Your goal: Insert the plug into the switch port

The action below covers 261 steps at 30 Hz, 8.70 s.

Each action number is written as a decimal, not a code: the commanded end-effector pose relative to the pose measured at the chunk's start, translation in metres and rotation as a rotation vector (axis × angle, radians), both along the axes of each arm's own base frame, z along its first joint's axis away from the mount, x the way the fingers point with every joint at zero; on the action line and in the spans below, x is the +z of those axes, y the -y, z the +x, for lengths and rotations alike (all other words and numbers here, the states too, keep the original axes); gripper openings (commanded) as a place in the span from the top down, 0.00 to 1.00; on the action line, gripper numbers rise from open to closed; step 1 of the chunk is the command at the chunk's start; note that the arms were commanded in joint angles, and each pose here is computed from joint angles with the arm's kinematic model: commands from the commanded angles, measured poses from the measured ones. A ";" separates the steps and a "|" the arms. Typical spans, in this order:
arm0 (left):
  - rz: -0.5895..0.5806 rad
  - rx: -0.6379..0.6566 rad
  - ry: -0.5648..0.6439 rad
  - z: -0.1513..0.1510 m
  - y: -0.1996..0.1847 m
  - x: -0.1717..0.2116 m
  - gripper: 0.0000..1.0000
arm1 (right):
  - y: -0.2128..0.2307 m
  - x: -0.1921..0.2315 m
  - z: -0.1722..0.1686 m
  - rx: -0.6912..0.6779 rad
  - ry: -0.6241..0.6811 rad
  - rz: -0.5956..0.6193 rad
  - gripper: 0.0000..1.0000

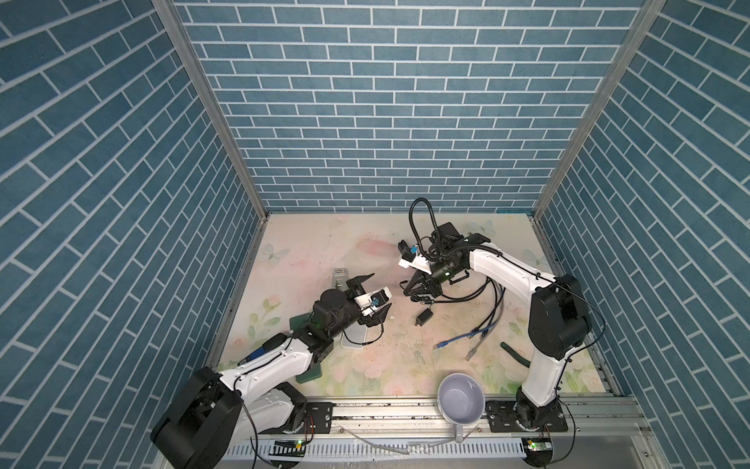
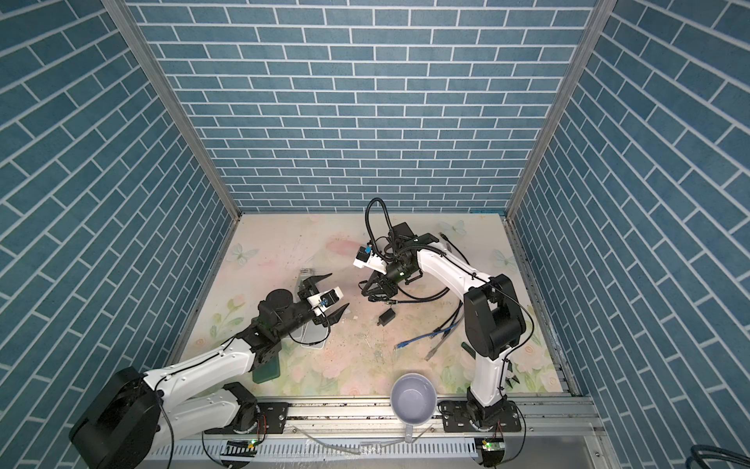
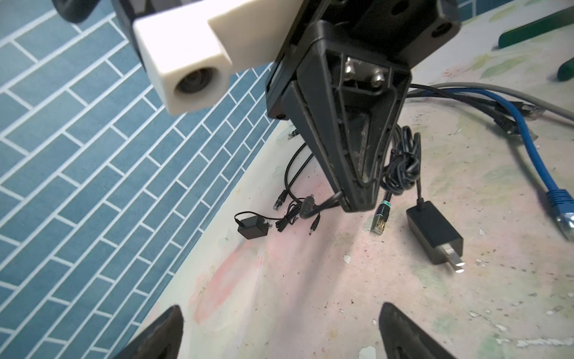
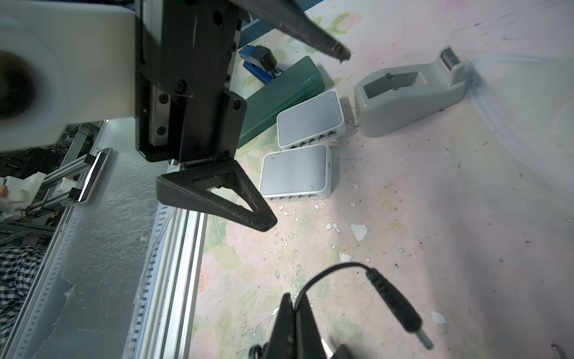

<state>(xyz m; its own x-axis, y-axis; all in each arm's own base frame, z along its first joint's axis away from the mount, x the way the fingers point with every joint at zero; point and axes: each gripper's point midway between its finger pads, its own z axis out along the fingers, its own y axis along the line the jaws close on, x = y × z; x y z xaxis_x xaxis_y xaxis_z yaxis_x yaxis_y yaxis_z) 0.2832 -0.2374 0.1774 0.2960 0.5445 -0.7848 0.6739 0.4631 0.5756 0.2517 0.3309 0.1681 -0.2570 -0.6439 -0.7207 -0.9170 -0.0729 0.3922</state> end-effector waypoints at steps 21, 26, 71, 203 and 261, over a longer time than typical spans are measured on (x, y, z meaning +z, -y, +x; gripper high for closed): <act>0.068 -0.330 -0.008 -0.010 0.057 -0.002 0.57 | -0.001 0.018 -0.014 0.071 -0.029 0.066 1.00; 0.050 -0.339 0.004 -0.009 0.061 0.001 0.61 | -0.002 0.016 -0.013 0.071 -0.036 0.062 1.00; -0.110 0.002 -0.488 0.005 0.035 0.005 1.00 | 0.015 0.007 0.086 -0.566 0.239 -0.074 0.65; -0.199 0.046 -0.571 0.003 0.033 0.019 1.00 | -0.053 0.037 0.001 -0.462 0.163 0.198 0.74; -0.249 -0.020 -0.558 -0.005 0.040 0.020 1.00 | -0.062 0.045 0.017 -0.560 0.047 0.220 1.00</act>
<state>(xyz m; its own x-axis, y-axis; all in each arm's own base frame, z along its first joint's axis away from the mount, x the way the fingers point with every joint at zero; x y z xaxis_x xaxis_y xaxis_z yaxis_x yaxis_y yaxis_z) 0.2904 -0.2677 0.2012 -0.1857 0.3289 -0.9259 0.8141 0.5792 0.0425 0.2551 0.3780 0.1786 -0.5190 -0.3328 -0.7873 -0.8376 0.3819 0.3907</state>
